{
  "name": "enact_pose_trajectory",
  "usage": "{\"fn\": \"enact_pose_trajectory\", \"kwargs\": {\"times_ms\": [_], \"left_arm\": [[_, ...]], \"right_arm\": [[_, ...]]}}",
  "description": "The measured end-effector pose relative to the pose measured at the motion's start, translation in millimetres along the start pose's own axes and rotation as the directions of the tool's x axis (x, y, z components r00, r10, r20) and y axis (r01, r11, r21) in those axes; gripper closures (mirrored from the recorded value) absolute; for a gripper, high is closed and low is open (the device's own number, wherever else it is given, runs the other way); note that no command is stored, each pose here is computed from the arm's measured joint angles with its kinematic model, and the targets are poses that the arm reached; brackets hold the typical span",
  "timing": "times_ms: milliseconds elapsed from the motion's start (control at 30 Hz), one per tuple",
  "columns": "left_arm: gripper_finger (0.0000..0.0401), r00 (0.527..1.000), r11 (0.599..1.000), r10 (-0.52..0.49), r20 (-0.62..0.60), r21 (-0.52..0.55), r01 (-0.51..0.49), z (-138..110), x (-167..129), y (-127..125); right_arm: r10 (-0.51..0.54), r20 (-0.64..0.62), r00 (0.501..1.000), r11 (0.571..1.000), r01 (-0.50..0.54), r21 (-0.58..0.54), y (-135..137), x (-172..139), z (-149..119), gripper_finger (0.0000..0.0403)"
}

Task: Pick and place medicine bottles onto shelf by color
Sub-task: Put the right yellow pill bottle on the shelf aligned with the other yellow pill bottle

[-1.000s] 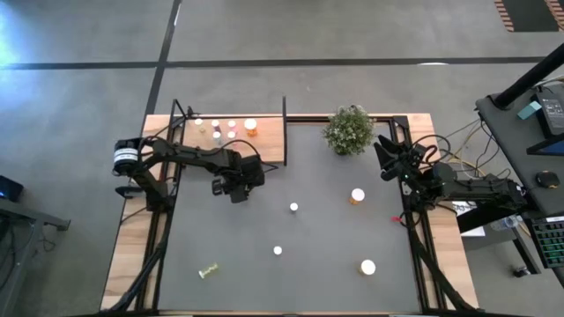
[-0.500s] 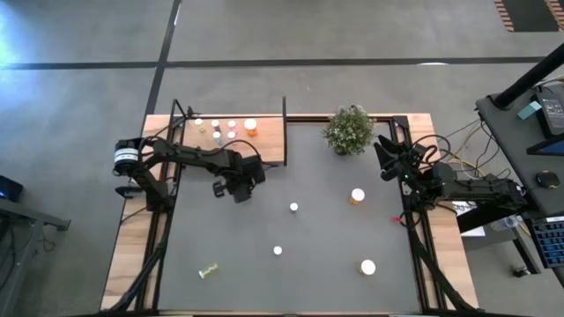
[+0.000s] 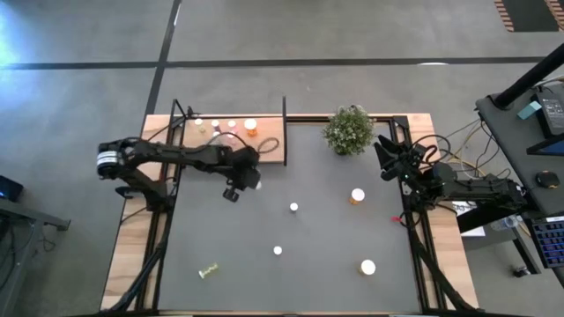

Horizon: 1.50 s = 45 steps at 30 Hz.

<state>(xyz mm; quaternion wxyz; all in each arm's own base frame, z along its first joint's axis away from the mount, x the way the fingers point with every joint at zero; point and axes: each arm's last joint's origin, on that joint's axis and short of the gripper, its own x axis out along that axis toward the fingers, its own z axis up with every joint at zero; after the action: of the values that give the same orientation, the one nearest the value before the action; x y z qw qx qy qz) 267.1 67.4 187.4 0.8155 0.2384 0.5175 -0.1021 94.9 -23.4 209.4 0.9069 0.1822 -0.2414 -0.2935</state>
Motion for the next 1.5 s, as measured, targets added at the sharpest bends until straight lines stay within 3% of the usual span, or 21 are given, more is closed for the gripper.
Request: {"fn": "enact_pose_trajectory", "kwargs": {"times_ms": [100, 200, 300, 400, 500, 700, 1000, 1267, 1500], "left_arm": [[0.0323, 0.991, 0.979, 0.098, 0.087, -0.187, -0.08, -6, -12, 0], [0.0322, 0.96, 0.923, 0.241, 0.144, -0.34, -0.181, -12, -23, -4], [0.0319, 0.9, 0.808, 0.408, 0.155, -0.52, -0.277, -22, -33, -9], [0.0318, 0.844, 0.683, 0.506, 0.18, -0.682, -0.263, -33, -38, -18], [0.0318, 0.76, 0.583, 0.613, 0.214, -0.772, -0.253, -39, -43, -27], [0.0317, 0.608, 0.416, 0.784, 0.127, -0.834, -0.363, -49, -48, -43], [0.0317, 0.496, 0.16, 0.866, -0.061, -0.907, -0.39, -55, -45, -59], [0.0317, 0.432, 0.014, 0.89, -0.146, -0.938, -0.346, -52, -38, -76], [0.0317, 0.376, -0.044, 0.908, -0.187, -0.933, -0.358, -60, -29, -99]], "right_arm": [[0.0, 0.0, 1.0, 1.0, 0.0, 0.0, 0, 0, 0, 0.0142], [0.0, -0.001, 1.0, 1.0, 0.0, 0.0, 0, 0, 0, 0.0142], [0.0, -0.001, 1.0, 1.0, 0.0, 0.0, 0, 0, 0, 0.0142], [0.0, -0.001, 1.0, 1.0, 0.0, 0.0, 0, 0, 0, 0.0142], [0.0, -0.001, 1.0, 1.0, 0.0, 0.0, 0, 0, 0, 0.0142], [0.0, -0.001, 1.0, 1.0, 0.0, 0.0, 0, 0, 0, 0.0142], [0.0, 0.0, 1.0, 1.0, 0.0, 0.0, 0, 0, 0, 0.0142], [0.0, -0.001, 1.0, 1.0, 0.0, 0.0, 0, 0, 0, 0.0142], [0.0, -0.001, 1.0, 1.0, 0.0, 0.0, 0, 0, 0, 0.0142]]}}
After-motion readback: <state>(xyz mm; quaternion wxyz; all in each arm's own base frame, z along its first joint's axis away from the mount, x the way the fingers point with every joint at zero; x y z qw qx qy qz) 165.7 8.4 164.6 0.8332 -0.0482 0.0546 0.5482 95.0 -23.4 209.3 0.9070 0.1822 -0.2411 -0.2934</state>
